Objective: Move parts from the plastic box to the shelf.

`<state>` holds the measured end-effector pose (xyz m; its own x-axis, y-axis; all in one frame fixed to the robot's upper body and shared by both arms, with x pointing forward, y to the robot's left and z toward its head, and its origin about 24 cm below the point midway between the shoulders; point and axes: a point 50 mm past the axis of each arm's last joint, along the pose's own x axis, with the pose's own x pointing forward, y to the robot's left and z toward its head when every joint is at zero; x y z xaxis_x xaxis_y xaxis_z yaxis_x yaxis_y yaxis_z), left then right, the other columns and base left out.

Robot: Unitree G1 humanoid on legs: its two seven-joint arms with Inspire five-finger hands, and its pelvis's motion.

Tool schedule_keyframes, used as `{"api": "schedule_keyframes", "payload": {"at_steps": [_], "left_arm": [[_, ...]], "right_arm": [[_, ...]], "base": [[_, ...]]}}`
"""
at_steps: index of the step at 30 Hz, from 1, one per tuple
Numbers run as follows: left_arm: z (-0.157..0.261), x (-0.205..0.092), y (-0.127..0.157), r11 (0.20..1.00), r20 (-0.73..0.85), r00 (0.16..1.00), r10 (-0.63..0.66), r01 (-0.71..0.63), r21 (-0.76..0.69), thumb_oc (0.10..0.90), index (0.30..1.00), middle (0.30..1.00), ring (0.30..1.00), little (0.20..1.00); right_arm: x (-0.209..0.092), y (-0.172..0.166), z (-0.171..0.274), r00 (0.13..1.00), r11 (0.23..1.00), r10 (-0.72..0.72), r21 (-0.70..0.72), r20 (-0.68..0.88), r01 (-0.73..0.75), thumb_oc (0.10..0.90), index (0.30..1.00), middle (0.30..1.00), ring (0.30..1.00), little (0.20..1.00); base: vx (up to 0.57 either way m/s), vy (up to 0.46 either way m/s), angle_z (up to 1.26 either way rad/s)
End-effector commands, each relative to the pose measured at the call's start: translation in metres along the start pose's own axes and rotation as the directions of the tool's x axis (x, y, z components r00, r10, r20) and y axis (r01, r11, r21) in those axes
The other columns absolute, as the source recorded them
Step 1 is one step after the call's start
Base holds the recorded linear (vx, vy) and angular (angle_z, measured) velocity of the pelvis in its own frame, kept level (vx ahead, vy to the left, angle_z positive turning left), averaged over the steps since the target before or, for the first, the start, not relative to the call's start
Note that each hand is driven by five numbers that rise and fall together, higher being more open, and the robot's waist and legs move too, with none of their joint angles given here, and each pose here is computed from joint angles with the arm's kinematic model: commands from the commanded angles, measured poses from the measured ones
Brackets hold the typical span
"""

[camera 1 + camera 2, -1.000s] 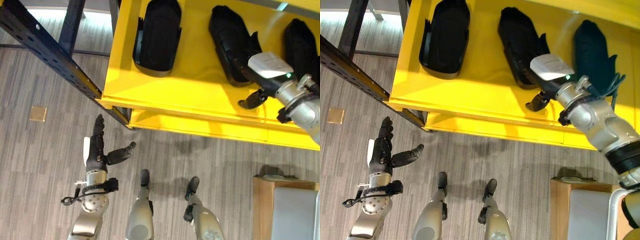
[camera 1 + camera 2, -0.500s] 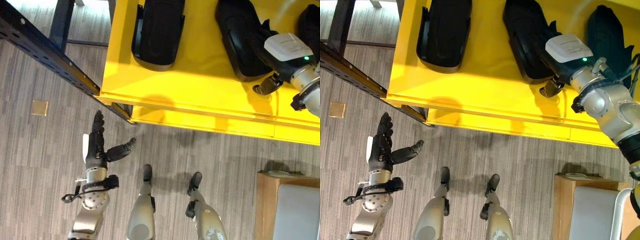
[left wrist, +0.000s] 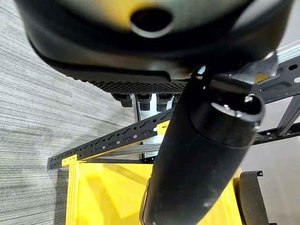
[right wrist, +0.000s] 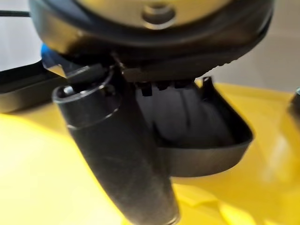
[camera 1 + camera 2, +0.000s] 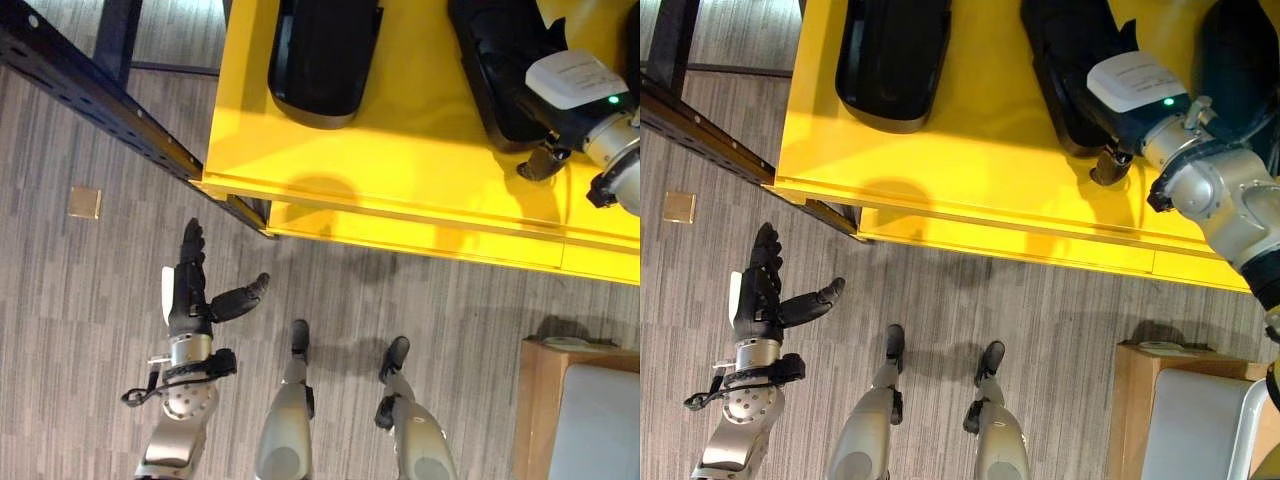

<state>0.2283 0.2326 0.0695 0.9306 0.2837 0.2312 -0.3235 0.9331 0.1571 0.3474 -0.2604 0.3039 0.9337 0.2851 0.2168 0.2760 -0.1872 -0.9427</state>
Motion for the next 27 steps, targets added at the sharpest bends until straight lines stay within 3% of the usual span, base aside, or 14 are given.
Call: {"api": "schedule_keyframes", "payload": {"at_steps": [1, 6, 10, 11, 14, 15, 17, 18, 20, 24, 27], "left_arm": [[0.049, 0.0, 0.011, 0.998, 0.262, 0.965, 0.012, 0.004, -0.061, 0.9, 1.0, 1.0, 1.0, 1.0], [0.053, -0.001, 0.013, 0.996, 0.282, 0.959, 0.025, 0.001, -0.094, 0.9, 1.0, 1.0, 1.0, 1.0], [0.054, -0.001, 0.012, 0.989, 0.284, 0.958, 0.036, 0.006, -0.145, 0.9, 1.0, 1.0, 1.0, 1.0], [0.054, -0.001, 0.009, 0.985, 0.28, 0.959, 0.042, 0.007, -0.172, 0.9, 1.0, 1.0, 1.0, 1.0], [0.05, 0.0, 0.006, 0.979, 0.258, 0.965, 0.038, 0.016, -0.204, 0.9, 1.0, 1.0, 1.0, 1.0], [0.049, 0.0, 0.005, 0.977, 0.252, 0.967, 0.034, 0.02, -0.211, 0.9, 1.0, 1.0, 1.0, 1.0], [0.046, 0.002, 0.001, 0.974, 0.236, 0.971, 0.026, 0.028, -0.223, 0.9, 1.0, 1.0, 1.0, 1.0], [0.045, 0.002, 0.0, 0.974, 0.229, 0.973, 0.026, 0.027, -0.225, 0.9, 1.0, 1.0, 1.0, 1.0], [0.045, 0.004, -0.003, 0.974, 0.225, 0.974, 0.014, 0.038, -0.223, 0.9, 1.0, 1.0, 1.0, 1.0], [0.045, 0.004, -0.004, 0.975, 0.223, 0.975, 0.005, 0.045, -0.215, 0.9, 1.0, 1.0, 1.0, 1.0], [0.046, 0.004, -0.004, 0.977, 0.229, 0.973, 0.003, 0.046, -0.209, 0.9, 1.0, 1.0, 1.0, 1.0]], "right_arm": [[-0.005, -0.037, -0.029, 0.993, 0.998, -0.064, -0.027, -0.098, 0.062, 0.9, 1.0, 1.0, 1.0, 1.0], [-0.011, -0.027, -0.047, 0.982, 0.994, -0.032, 0.092, -0.187, 0.05, 0.9, 1.0, 1.0, 1.0, 1.0], [-0.012, -0.018, -0.058, 0.964, 0.942, -0.039, 0.312, -0.261, 0.123, 0.9, 1.0, 1.0, 1.0, 1.0], [-0.012, -0.013, -0.061, 0.954, 0.865, -0.058, 0.462, -0.294, 0.195, 0.9, 1.0, 1.0, 1.0, 1.0], [-0.016, -0.004, -0.069, 0.922, 0.655, -0.109, 0.67, -0.373, 0.349, 0.9, 1.0, 1.0, 1.0, 1.0], [-0.017, -0.002, -0.072, 0.906, 0.58, -0.126, 0.711, -0.403, 0.397, 0.9, 1.0, 1.0, 1.0, 1.0], [-0.018, 0.008, -0.078, 0.852, 0.321, -0.156, 0.79, -0.5, 0.523, 0.9, 1.0, 1.0, 1.0, 1.0], [-0.016, 0.007, -0.077, 0.831, 0.227, -0.18, 0.8, -0.526, 0.556, 0.9, 1.0, 1.0, 1.0, 1.0], [-0.008, 0.009, -0.068, 0.825, 0.114, -0.198, 0.823, -0.53, 0.556, 0.9, 1.0, 1.0, 1.0, 1.0], [-0.001, 0.008, -0.058, 0.829, 0.065, -0.215, 0.839, -0.517, 0.54, 0.9, 1.0, 1.0, 1.0, 1.0], [0.004, 0.005, -0.05, 0.849, 0.099, -0.232, 0.856, -0.475, 0.507, 0.9, 1.0, 1.0, 1.0, 1.0]], "base": [[-0.02, -0.019, 0.18], [-0.03, -0.009, 0.05], [-0.01, -0.001, 0.02], [0.0, 0.0, 0.0], [0.0, 0.009, 0.01], [0.0, 0.024, -0.04], [0.0, 0.037, -0.04], [-0.01, 0.04, -0.03], [-0.01, 0.047, -0.01], [0.0, 0.01, 0.0], [0.0, 0.0, 0.0]]}}
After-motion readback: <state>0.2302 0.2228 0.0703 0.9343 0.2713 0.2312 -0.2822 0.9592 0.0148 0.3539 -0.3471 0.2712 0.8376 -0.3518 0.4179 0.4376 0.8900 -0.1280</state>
